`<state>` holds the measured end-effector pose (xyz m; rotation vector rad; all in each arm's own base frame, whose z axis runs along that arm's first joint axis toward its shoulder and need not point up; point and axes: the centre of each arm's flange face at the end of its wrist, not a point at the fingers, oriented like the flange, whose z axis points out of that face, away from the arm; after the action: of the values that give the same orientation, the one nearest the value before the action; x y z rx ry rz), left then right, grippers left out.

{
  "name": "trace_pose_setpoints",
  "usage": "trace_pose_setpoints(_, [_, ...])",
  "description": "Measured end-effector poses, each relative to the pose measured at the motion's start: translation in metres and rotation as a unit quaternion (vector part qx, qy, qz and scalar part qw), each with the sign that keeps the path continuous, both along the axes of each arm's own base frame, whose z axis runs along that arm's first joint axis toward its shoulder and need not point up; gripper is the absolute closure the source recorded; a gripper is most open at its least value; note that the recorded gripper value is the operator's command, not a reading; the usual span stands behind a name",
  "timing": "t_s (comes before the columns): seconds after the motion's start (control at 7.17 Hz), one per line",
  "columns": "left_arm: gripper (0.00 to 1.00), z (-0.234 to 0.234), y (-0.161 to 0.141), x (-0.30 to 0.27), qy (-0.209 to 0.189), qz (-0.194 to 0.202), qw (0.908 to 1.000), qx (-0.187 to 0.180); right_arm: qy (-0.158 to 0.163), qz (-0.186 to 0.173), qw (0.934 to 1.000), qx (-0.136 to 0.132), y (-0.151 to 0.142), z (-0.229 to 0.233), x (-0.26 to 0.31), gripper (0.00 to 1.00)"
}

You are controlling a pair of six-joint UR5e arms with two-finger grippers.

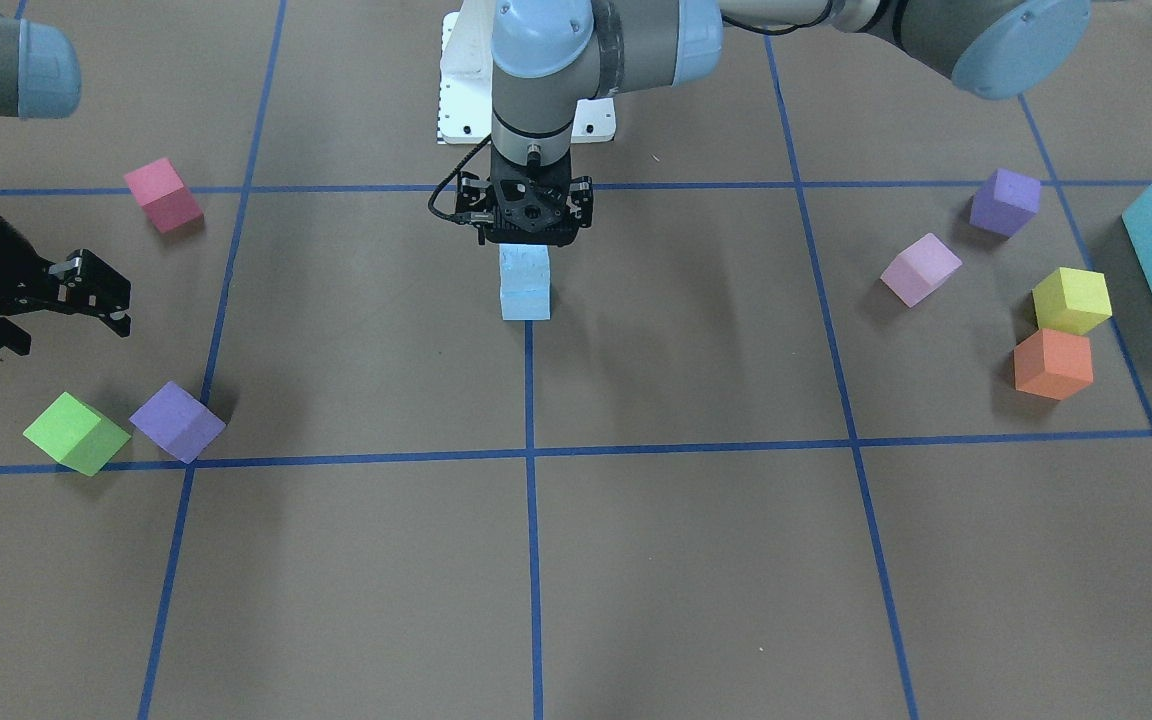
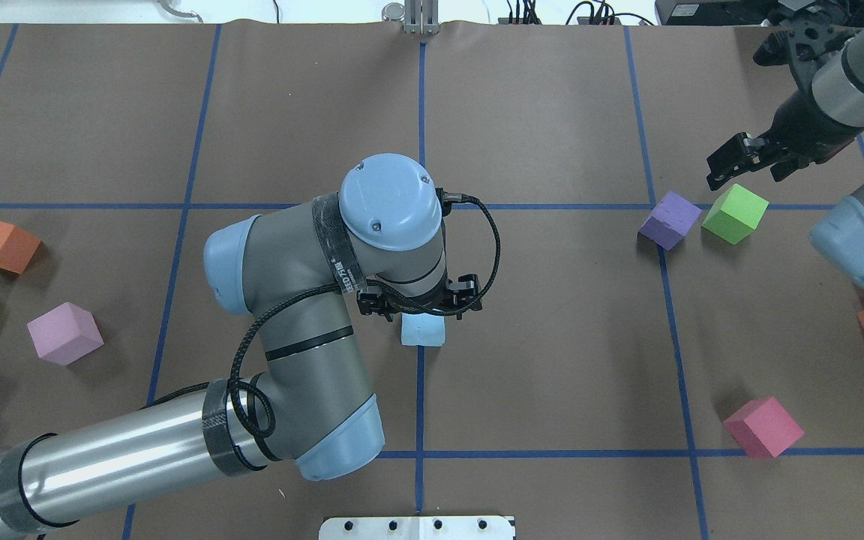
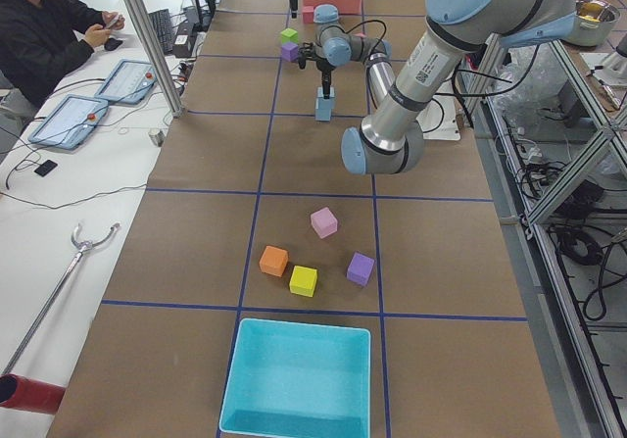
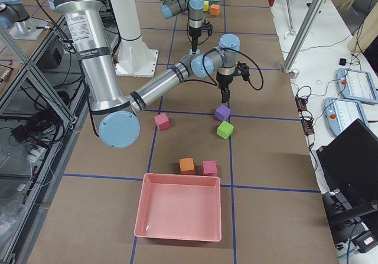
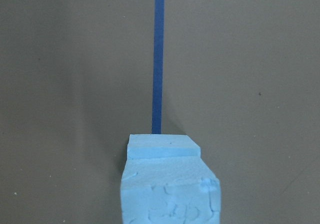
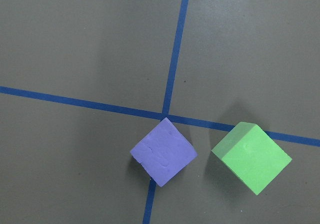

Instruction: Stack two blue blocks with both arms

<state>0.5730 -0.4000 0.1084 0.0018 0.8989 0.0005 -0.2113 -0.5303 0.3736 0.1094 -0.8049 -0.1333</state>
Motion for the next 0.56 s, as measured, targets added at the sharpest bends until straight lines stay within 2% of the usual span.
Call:
trace_pose_setpoints(0.28, [0.03, -0.005, -0.019, -0.025, -0.001, 0.006, 0.9996, 0.026, -0.001, 0.0, 1.0, 0.002, 0.0, -0.001, 0.0, 0.0])
trace_pose_setpoints(0.56, [0.02, -0.004, -0.053, -0.08, -0.002, 0.012, 0.9988, 0.047, 0.0, -0.003, 0.9999, 0.013, -0.003, -0.002, 0.007, 0.0])
